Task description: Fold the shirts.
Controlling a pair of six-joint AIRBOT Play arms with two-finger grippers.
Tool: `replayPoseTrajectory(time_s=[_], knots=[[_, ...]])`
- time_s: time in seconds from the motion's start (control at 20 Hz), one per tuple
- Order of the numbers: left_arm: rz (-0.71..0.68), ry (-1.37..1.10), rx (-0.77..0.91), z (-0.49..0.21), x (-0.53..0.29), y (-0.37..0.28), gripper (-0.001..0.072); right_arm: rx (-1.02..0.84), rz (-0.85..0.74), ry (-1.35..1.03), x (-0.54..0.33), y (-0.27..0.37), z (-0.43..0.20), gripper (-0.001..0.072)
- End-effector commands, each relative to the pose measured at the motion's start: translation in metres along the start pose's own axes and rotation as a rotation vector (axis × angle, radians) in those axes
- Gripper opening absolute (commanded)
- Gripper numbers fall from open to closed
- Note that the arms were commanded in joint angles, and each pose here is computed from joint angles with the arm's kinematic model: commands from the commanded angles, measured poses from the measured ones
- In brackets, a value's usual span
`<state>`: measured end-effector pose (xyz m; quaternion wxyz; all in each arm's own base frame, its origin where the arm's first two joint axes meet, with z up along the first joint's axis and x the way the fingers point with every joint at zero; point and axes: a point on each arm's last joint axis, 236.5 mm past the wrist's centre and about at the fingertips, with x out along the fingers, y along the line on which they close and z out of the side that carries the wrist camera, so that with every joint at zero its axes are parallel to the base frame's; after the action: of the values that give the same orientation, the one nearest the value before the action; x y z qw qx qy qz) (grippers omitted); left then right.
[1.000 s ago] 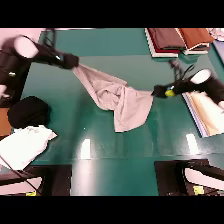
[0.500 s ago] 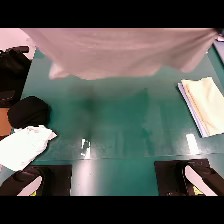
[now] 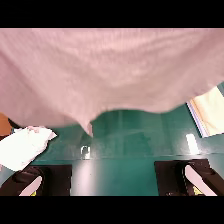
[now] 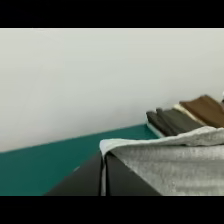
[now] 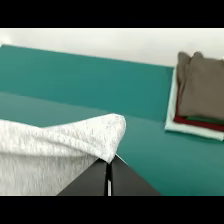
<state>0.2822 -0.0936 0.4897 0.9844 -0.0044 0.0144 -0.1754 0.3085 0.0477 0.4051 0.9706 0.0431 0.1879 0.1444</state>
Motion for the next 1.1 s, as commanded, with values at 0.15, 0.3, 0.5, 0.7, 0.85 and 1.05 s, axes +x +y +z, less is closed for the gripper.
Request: replayPoseTrajectory(time_s=[0.15, 0.3, 0.5, 0.7, 0.85, 1.05], knots=[[-0.002, 0.636, -0.101, -0.244, 0.135, 0.022, 0.0021, 0.11, 0.177, 0.431, 0.137, 0.004, -0.091, 0.0012], [0.027, 0.771, -0.136, -0.348, 0.188, 0.036, 0.0021, 0.223, 0.184, 0.659, 0.214, -0.02, -0.176, 0.0012], [0.051, 0.853, -0.153, -0.427, 0.228, 0.048, 0.0022, 0.338, 0.146, 0.78, 0.273, -0.047, -0.254, 0.0012], [0.065, 0.881, -0.16, -0.435, 0.227, 0.057, 0.0428, 0.338, 0.142, 0.768, 0.293, -0.055, -0.254, 0.0448], [0.098, 1.047, -0.226, -0.433, 0.187, 0.084, 0.053, 0.284, 0.168, 0.742, 0.279, -0.049, -0.228, 0.0449], [0.122, 1.192, -0.361, -0.452, 0.118, 0.094, 0.053, 0.224, 0.221, 0.811, 0.235, -0.03, -0.225, 0.0448]])
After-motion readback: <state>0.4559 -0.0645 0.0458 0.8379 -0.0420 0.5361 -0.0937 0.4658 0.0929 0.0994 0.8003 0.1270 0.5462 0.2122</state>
